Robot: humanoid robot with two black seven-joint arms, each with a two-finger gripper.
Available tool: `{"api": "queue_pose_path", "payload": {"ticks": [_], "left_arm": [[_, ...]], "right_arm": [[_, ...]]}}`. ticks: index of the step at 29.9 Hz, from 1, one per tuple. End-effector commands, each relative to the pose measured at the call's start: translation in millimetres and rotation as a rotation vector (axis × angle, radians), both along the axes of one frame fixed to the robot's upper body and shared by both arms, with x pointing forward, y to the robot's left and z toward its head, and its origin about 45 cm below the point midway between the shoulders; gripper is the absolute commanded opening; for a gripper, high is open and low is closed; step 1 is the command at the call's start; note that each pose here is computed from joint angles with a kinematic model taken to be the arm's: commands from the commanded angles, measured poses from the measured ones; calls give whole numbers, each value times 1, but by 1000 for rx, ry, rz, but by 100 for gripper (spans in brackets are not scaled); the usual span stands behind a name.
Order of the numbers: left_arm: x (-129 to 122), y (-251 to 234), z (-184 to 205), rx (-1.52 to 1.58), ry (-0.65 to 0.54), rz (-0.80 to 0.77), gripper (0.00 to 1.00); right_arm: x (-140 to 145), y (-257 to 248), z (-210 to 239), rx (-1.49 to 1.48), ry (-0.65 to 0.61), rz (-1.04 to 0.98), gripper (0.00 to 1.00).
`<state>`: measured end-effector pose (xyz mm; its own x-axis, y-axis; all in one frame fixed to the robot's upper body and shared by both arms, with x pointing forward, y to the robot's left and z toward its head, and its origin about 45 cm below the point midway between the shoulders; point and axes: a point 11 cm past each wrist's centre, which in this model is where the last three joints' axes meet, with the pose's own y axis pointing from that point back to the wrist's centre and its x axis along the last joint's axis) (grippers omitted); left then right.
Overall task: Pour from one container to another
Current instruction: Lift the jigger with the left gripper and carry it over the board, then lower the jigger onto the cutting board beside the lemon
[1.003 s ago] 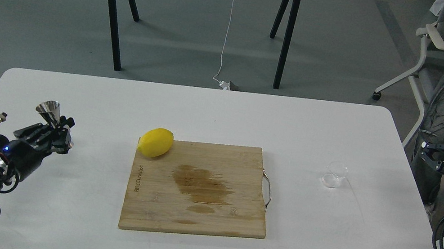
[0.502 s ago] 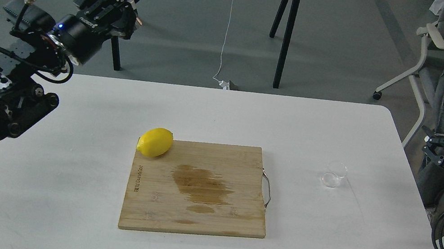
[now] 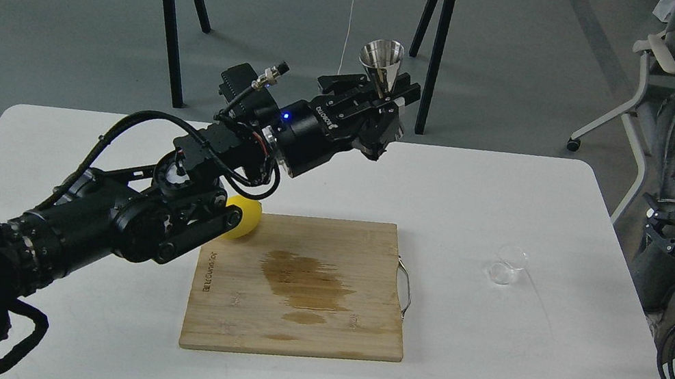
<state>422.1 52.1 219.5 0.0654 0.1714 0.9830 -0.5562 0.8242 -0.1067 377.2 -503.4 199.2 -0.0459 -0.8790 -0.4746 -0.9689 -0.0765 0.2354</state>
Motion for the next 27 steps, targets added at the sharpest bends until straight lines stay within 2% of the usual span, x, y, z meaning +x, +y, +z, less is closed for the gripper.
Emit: {"api": "queue_pose_path", "payload": {"ticks": [1, 7, 13, 17, 27], "left_arm": [[-8, 14, -33, 85, 20, 10, 8], [-35, 34, -91, 186, 96, 15, 8], [-69, 43, -132, 237, 166, -7, 8], [-75, 45, -140, 238, 183, -5, 9], [-74, 49, -142, 245, 187, 5, 13]], "right_arm": [[0, 0, 0, 0, 1, 0, 100], [0, 1, 0, -2, 2, 3, 100], [0, 1, 0, -1, 1, 2, 100], [0, 2, -2, 0, 5, 6, 100], [0, 2, -2, 0, 5, 6, 100]]}}
